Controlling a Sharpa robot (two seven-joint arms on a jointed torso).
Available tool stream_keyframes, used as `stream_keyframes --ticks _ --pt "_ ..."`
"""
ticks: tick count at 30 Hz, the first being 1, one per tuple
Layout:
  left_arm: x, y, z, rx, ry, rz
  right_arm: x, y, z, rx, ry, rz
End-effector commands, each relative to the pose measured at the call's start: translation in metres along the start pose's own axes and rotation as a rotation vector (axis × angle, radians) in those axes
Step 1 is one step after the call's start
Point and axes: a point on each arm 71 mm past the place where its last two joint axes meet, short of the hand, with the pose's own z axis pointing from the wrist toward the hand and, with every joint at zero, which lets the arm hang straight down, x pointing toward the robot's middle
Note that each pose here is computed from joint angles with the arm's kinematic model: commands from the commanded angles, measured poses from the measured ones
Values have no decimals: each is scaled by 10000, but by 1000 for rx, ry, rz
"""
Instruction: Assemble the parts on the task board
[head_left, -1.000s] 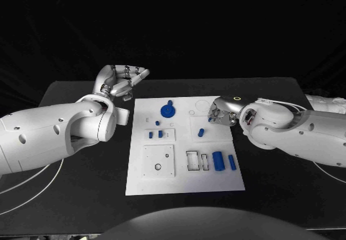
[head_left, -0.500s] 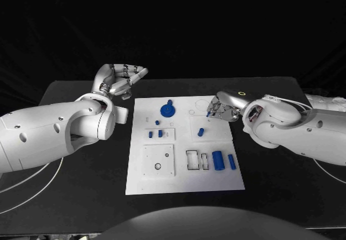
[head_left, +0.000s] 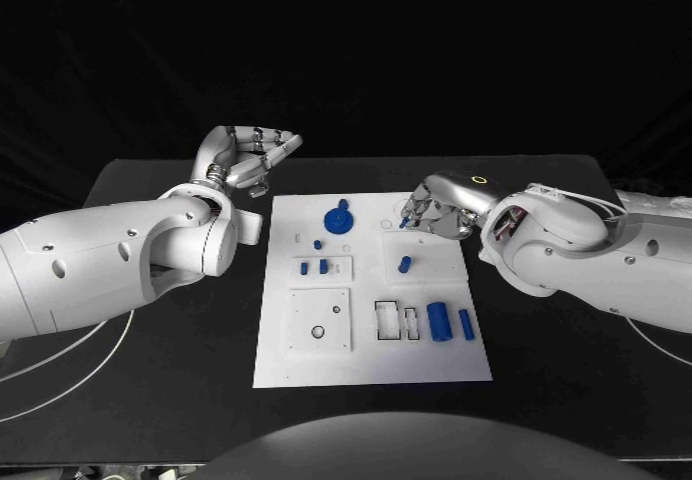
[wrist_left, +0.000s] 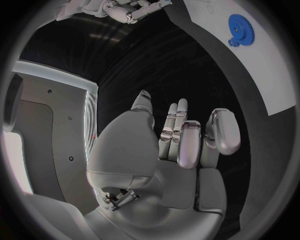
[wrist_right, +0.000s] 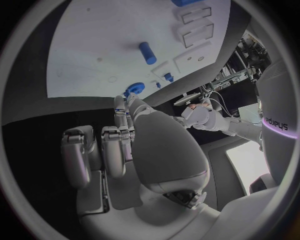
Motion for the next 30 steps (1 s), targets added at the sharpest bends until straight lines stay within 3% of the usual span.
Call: stream_keyframes --ticks 1,8,19,30 --pt "33 -8 17 11 16 -3 15 186 33 -95 8 -32" --pt "50 -7 43 19 21 8 85 571 106 -211 55 -35" --pt "66 -6 67 27 27 15 263 953 158 -339 130 -73" --pt "70 -16 62 40 37 25 445 1083 149 -379 211 -90"
